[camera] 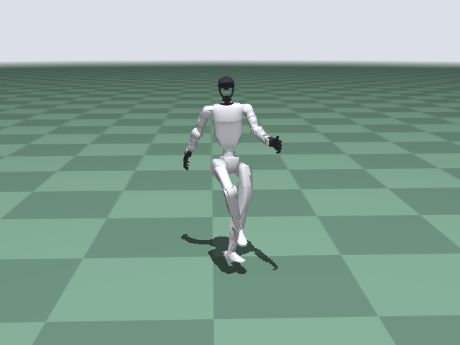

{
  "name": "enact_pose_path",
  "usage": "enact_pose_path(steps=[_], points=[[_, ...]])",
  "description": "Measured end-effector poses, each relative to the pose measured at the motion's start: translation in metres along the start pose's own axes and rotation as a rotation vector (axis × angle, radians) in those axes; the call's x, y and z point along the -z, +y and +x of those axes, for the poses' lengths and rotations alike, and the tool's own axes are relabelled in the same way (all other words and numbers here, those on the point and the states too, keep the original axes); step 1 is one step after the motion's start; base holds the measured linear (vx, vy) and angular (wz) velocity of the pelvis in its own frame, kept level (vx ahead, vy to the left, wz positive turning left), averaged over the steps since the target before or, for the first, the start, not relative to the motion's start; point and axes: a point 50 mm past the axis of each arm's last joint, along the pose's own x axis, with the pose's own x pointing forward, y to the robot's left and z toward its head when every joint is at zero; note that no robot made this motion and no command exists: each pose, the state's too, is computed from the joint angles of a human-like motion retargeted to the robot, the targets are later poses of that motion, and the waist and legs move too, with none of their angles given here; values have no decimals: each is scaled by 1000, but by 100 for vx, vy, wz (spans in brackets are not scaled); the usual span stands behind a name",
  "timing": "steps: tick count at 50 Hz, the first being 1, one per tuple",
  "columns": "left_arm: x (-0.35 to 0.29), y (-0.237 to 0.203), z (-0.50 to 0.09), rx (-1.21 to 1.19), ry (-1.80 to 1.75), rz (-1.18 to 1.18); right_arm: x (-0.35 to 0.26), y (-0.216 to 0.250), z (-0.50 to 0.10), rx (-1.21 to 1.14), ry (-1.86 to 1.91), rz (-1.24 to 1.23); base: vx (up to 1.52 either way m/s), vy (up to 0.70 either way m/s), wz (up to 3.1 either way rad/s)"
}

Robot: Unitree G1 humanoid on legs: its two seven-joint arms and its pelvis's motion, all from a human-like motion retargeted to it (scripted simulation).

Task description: In place motions

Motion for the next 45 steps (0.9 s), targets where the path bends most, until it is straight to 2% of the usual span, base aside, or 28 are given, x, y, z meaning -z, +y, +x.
enact_pose_path(steps=[3,7,13,18,26,31,36,45], points=[[1,-2,-1,3,-11,-24,5,7,1,-19,4,92,0,-6,-48],[26,7,-12,-1,62,-7,-27,22,-3,-89,-97,84,0,-7,-78],[98,12,-54,37,321,-8,-119,55,-30,-229,-407,-68,-2,-6,-84],[163,19,-113,148,596,-41,-196,80,-75,-264,-741,-217,0,-7,-56],[217,30,-193,169,875,-60,-264,95,-145,-239,-1093,-419,-5,-16,-66],[224,39,-218,-15,832,-60,-274,101,-159,-230,-1140,-484,-11,-25,-37],[230,42,-239,-126,834,-85,-266,99,-145,-213,-1058,-517,-16,-24,5],[240,59,-277,-104,954,40,-186,73,-67,-137,-632,-467,-7,-13,42]])
